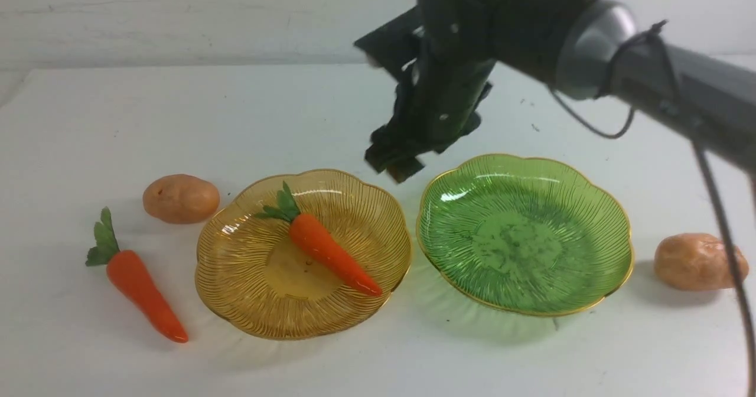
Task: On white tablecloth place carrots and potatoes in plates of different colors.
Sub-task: 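Put the potato onto the plate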
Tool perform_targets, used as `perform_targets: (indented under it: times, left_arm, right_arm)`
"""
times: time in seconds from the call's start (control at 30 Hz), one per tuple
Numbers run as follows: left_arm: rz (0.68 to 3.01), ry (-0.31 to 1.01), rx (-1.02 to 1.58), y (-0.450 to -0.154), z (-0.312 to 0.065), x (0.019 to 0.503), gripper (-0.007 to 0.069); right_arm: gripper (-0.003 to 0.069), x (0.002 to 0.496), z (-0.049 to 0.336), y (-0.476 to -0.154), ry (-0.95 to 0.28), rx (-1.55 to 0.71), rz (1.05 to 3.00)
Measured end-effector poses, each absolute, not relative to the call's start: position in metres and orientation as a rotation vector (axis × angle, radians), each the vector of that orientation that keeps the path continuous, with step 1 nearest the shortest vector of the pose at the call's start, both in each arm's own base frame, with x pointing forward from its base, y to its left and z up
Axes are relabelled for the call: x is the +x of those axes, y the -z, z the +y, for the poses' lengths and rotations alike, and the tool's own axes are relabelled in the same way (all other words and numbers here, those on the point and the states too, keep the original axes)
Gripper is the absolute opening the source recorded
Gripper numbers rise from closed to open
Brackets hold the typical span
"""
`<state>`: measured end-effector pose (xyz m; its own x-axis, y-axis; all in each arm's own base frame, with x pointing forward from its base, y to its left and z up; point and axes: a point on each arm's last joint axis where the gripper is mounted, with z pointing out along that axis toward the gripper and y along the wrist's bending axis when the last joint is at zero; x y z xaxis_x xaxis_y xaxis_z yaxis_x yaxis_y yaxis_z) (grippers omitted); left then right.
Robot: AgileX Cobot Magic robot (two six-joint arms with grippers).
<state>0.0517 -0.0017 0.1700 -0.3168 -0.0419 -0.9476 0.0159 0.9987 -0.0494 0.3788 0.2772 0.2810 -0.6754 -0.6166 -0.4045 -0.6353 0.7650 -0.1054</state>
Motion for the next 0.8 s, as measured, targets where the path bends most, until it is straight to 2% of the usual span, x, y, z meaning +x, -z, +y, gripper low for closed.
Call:
perform_targets:
  times: [0.03,0.07,0.1,0.17,0.23,0.27,0.37,0.43,0.53,0.67,0.8]
  left_arm:
    - [1.892,0.058,-0.019,-0.17,-0.002,0.052,-0.0003]
    - [1.892,0.052,-0.015,-0.17,-0.001,0.052,-0.0003]
    - [1.892,0.052,-0.015,-0.17,-0.001,0.052,-0.0003]
    - [1.892,0.052,-0.015,-0.17,-0.001,0.052,-0.0003]
    - [1.892,0.058,-0.019,-0.17,-0.002,0.052,-0.0003]
    - [1.892,0.052,-0.015,-0.17,-0.001,0.052,-0.0003]
    - [1.892,0.058,-0.019,-0.17,-0.002,0.052,-0.0003]
    - [1.892,0.058,-0.019,-0.17,-0.002,0.052,-0.0003]
    - [1.892,0.058,-0.019,-0.17,-0.002,0.052,-0.0003]
    - [1.892,0.058,-0.019,-0.17,-0.002,0.052,-0.0003]
    - [1.892,0.058,-0.019,-0.17,-0.002,0.052,-0.0003]
  right_arm:
    - [0.0502,0.38,0.276,-0.281,-0.061,-0.941,2.543]
    - [0.0353,0.383,0.247,-0.304,0.001,-0.854,2.523]
    - [0.0242,0.382,0.233,-0.31,0.014,-0.82,2.531]
    - [0.0118,0.377,0.207,-0.322,0.03,-0.759,2.547]
    - [0.0048,0.371,0.176,-0.331,0.05,-0.682,2.572]
    - [0.0036,0.371,0.169,-0.331,0.055,-0.659,2.58]
    - [-0.0008,0.348,0.087,-0.335,0.111,-0.352,2.685]
    - [-0.0012,0.332,0.034,-0.32,0.145,-0.064,2.775]
    - [0.0014,0.318,-0.01,-0.289,0.178,0.148,2.898]
    - [0.0123,0.32,-0.019,-0.26,0.114,0.268,2.973]
    - [0.0426,0.344,-0.016,-0.245,0.013,0.558,2.801]
